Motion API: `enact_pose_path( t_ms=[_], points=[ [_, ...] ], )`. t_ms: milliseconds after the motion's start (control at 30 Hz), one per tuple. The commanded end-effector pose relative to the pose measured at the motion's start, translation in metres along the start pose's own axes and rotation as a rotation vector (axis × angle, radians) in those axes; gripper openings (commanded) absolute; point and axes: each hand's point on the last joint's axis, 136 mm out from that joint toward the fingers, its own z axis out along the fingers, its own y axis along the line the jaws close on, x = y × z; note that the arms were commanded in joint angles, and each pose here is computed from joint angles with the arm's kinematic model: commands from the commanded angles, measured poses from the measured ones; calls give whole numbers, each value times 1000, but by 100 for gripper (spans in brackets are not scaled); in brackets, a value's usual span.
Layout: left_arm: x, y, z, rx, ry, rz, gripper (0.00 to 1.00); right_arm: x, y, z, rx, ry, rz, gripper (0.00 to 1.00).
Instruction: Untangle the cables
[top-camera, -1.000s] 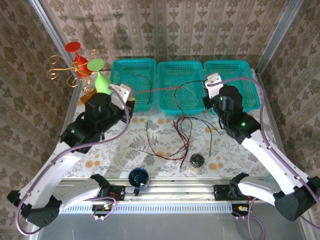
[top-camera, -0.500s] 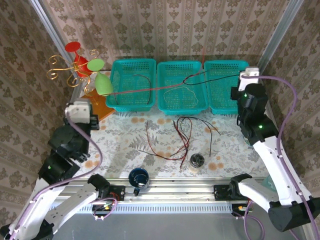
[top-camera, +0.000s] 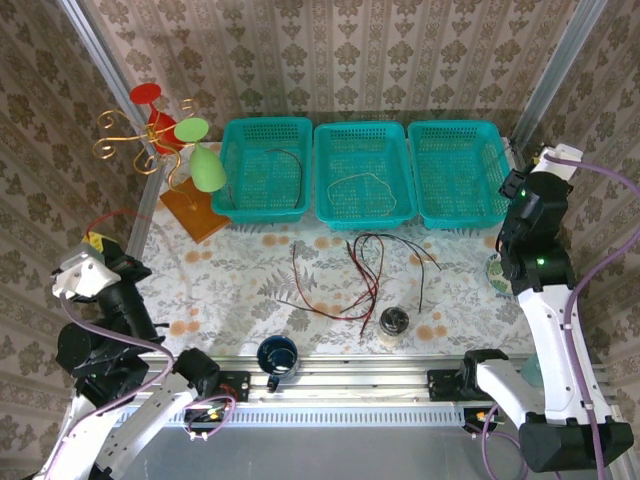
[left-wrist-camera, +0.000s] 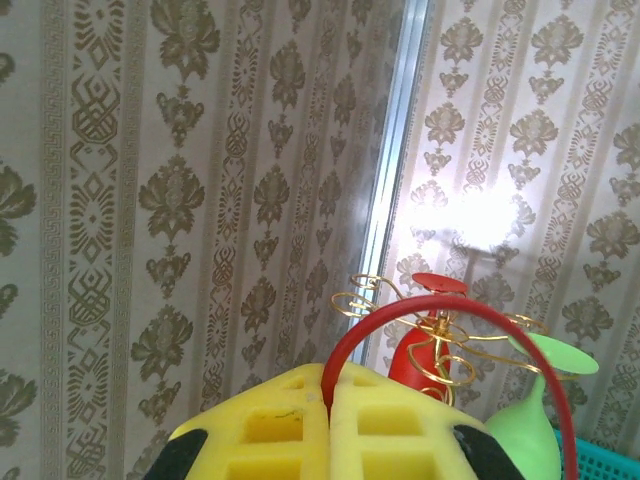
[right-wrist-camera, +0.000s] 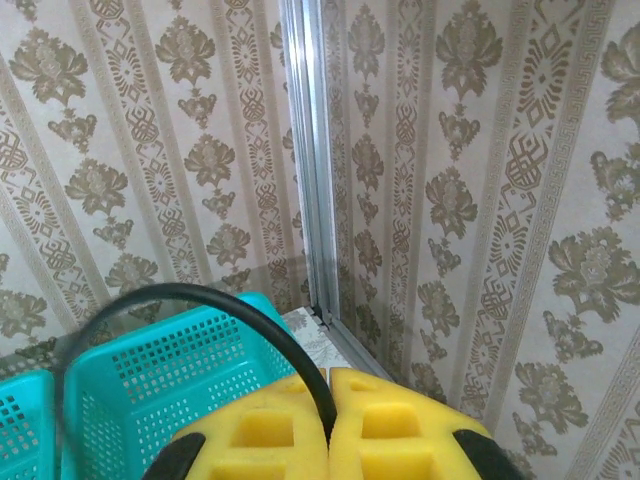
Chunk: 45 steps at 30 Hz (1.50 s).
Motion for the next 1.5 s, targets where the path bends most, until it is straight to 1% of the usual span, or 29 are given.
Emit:
enact_pose_path(
  t_ms=[0,167,267,367,433,600,667,733,800,900,1067,1300,1467],
  points=[
    [0,6,0,-34,3,-60,0,-2,-5,-4,10,-12,58,0],
    [7,-21,4,64,47,-42,0,-1,-1,-6,-21,-7,61,0],
    [14,-59,8,207,97,13,0,-5,-1,-9,-33,-16,66,0],
    [22,-104,12,353,173,69,0,-8,2,-11,-60,-25,81,0],
    [26,-128,14,419,204,86,0,-7,6,-13,-83,-19,103,0],
    [28,-180,23,539,218,120,0,3,14,-14,-138,20,160,0],
    [29,-203,27,587,249,163,0,5,16,-15,-148,29,191,0],
    [27,-220,34,607,264,202,0,7,17,-16,-159,41,218,0],
    [22,-235,42,614,245,232,0,8,21,-16,-175,53,235,0],
    [9,-255,53,620,187,261,0,11,23,-17,-185,69,248,0],
    [-12,-286,68,645,134,288,0,15,24,-19,-195,88,266,0],
    [-48,-300,91,599,9,331,0,23,30,-23,-235,127,296,0],
    [-84,-304,111,511,-131,376,0,24,34,-25,-262,125,297,0]
  ],
)
